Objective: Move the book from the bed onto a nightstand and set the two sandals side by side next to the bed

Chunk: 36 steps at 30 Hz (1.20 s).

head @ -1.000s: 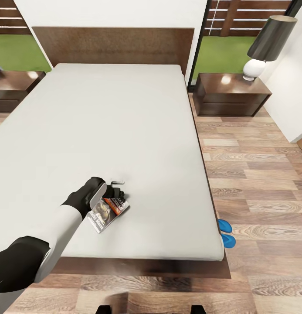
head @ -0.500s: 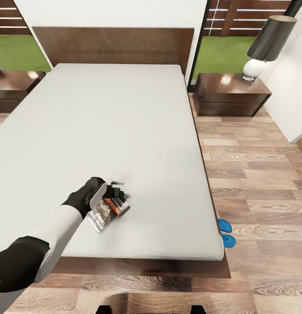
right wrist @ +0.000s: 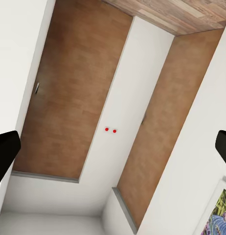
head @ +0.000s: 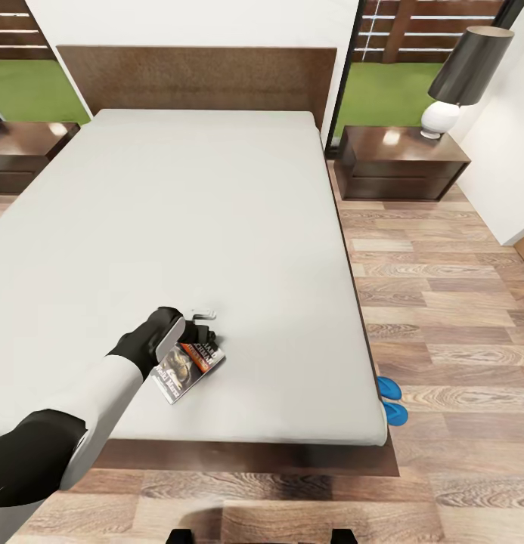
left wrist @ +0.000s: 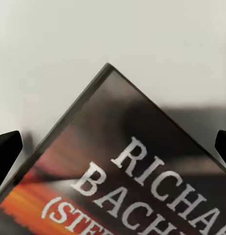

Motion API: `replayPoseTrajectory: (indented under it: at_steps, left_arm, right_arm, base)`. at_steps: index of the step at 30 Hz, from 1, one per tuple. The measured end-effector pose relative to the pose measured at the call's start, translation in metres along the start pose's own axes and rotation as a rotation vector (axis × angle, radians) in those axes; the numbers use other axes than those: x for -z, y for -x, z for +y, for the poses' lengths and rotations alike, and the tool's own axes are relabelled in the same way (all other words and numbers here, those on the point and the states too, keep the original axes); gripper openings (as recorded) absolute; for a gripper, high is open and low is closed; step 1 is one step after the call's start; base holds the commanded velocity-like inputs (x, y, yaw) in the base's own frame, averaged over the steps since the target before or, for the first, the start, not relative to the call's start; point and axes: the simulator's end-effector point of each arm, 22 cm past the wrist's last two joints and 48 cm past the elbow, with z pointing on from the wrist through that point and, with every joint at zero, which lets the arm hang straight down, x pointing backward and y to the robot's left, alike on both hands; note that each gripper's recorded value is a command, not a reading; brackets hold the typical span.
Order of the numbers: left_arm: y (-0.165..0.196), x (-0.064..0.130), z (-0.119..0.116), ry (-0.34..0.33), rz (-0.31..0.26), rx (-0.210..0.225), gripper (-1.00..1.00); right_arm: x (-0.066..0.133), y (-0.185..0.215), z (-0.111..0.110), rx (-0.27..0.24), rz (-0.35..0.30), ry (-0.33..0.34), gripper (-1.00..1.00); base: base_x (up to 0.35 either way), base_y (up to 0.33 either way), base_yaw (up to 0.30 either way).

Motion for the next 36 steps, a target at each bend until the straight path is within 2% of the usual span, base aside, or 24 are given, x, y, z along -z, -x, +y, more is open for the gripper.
replayPoseTrajectory:
  at_steps: [36]
  left_arm:
    - [-0.0002, -0.0001, 0.0011, 0.002, 0.001, -0.001, 1.00]
  right_arm:
    - [0.0003, 0.0015, 0.0020, 0.002, -0.003, 0.003, 1.00]
  base:
    - [-0.021, 0.000, 0.000]
